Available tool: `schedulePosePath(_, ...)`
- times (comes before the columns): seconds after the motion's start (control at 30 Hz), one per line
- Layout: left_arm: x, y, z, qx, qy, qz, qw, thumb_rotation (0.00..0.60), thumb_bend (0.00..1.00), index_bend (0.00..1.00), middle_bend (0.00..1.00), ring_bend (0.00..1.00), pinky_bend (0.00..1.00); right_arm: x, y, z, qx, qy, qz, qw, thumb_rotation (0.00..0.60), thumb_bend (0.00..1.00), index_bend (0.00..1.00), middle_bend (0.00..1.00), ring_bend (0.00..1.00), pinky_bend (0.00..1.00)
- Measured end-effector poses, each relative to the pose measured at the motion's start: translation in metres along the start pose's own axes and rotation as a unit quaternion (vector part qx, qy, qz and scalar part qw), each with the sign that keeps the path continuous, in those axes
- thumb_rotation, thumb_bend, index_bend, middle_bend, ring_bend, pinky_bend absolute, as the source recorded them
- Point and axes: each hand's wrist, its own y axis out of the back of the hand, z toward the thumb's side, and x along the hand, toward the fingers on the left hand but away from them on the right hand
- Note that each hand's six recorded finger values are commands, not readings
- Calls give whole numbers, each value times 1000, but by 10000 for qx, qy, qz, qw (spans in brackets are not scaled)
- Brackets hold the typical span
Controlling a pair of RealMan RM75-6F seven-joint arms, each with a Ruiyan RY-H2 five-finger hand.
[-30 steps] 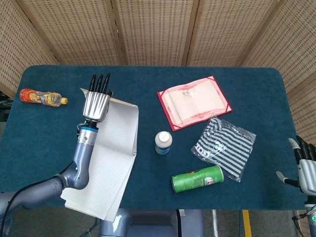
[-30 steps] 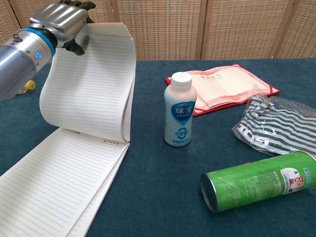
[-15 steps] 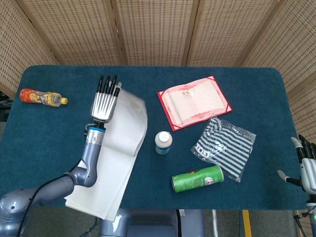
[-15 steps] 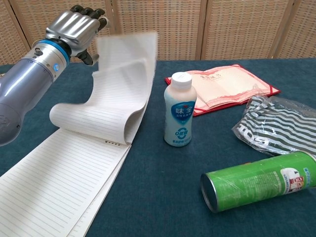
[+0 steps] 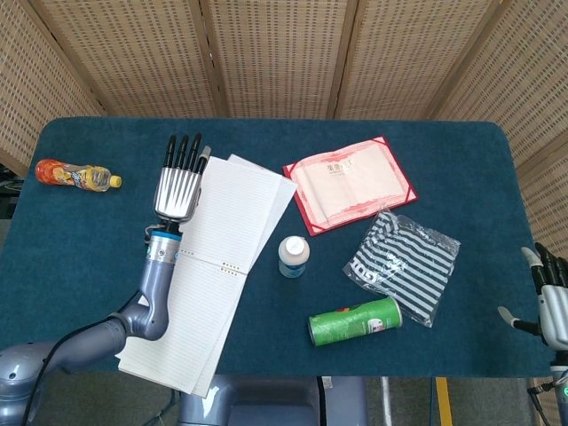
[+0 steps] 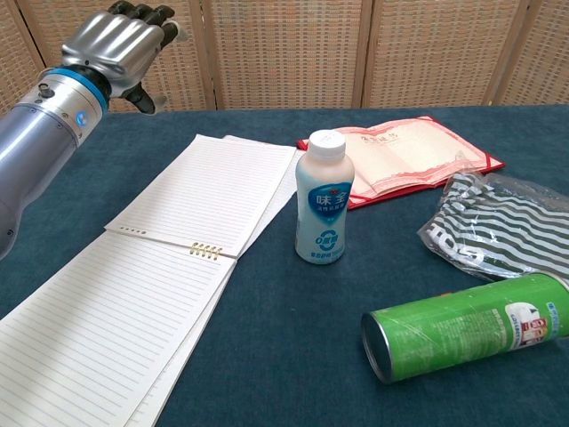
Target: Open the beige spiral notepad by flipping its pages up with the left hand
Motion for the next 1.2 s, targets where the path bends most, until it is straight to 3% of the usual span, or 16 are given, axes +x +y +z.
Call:
schedulePosePath(0.2, -19, 7, -9, -404, 19, -18, 9992, 600, 341, 0, 0, 0, 0, 1, 0, 0, 32, -9, 21, 10000, 600, 208, 27, 0, 0, 0)
schedulePosePath(0.4, -66, 13, -34, -892, 60, -162, 9959, 600, 325, 0, 0, 0, 0, 2, -2, 2, 109, -19, 57, 9999, 600, 207, 26, 0, 0, 0)
schedulePosePath(0.8, -191, 6, -109, -1085, 349, -1393, 9837, 600, 250, 0, 0, 0, 0, 4, -7, 11, 304, 84, 82, 9995, 600, 208, 27, 0, 0, 0)
schedulePosePath(1.2, -244, 11, -137, -1239, 728, -1390, 9798, 600, 250, 0, 0, 0, 0, 5, -9, 14, 337, 87, 76, 9994, 600, 208, 27, 0, 0, 0)
